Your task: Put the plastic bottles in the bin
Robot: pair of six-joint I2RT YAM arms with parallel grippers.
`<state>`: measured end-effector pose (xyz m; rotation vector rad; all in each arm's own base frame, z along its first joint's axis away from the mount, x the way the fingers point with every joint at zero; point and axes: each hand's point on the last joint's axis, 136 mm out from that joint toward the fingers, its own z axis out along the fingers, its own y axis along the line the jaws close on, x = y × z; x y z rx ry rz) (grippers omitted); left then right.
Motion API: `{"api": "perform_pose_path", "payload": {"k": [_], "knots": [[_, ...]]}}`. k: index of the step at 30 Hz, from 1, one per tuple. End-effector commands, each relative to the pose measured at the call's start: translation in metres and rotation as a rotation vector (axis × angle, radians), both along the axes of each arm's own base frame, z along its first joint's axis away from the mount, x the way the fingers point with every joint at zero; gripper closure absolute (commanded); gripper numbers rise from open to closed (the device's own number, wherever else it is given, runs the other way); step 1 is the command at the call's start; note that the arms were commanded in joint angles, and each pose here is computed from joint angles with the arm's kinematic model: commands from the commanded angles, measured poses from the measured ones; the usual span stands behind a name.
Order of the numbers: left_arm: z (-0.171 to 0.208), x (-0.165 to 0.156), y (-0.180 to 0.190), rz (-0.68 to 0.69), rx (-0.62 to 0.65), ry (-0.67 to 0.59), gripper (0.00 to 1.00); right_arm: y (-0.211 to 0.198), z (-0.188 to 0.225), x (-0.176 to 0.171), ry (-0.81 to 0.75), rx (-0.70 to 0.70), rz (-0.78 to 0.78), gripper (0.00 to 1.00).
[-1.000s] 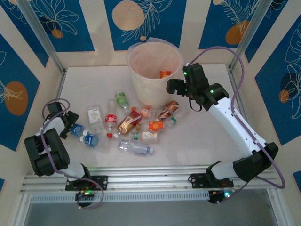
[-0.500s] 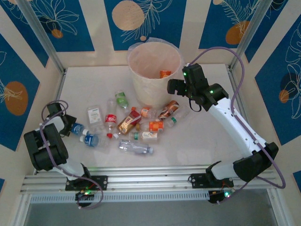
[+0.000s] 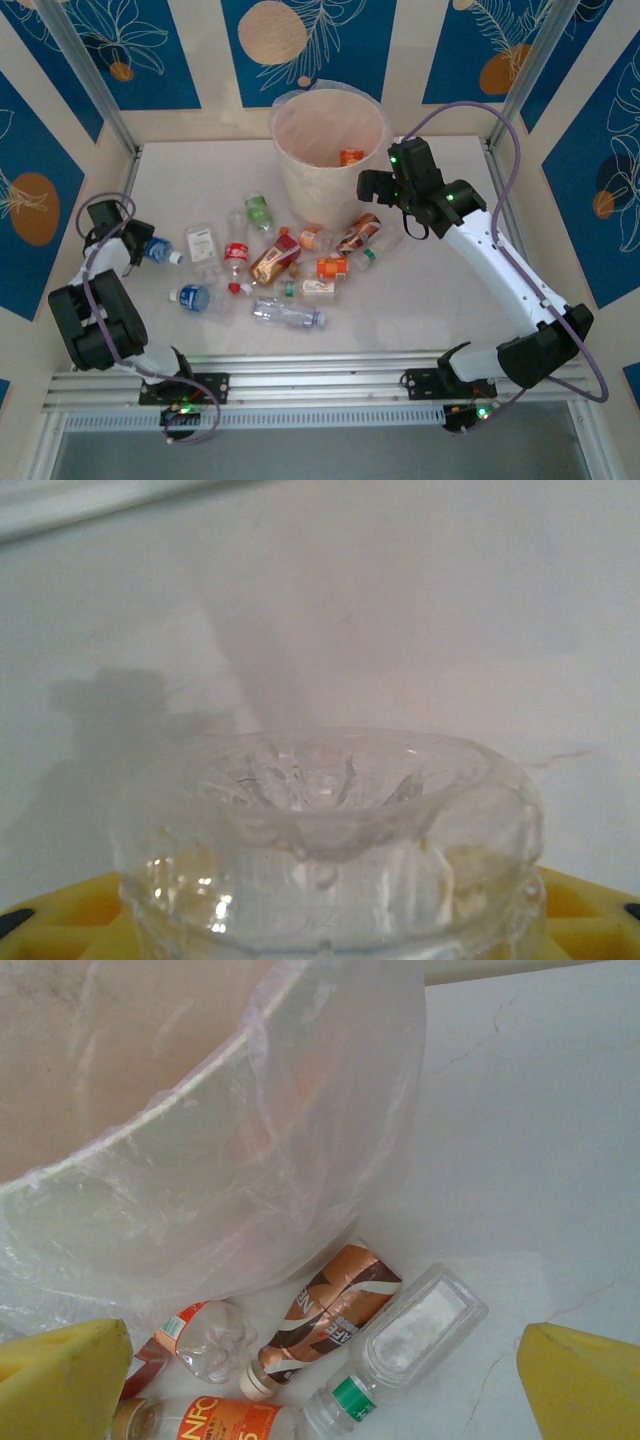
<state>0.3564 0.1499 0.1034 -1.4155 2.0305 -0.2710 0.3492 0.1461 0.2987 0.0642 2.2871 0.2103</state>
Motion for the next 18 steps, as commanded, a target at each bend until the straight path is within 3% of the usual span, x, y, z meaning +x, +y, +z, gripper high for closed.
{"api": "perform_pose_path", "payload": {"k": [1,9,18], "knots": [[0.049,0.005,-0.004,-0.031,0.035,-0.088,0.54,-0.004,0.01,-0.006,-0.035,0.022,-0.021,0.01],[0.14,0.019,-0.052,-0.17,0.1,-0.289,0.55,-0.003,0.013,-0.011,-0.051,0.055,-0.014,0.01],[0.255,0.06,-0.174,-0.465,0.174,-0.555,0.55,-0.007,0.015,-0.016,-0.071,0.067,-0.021,0.01]]}}
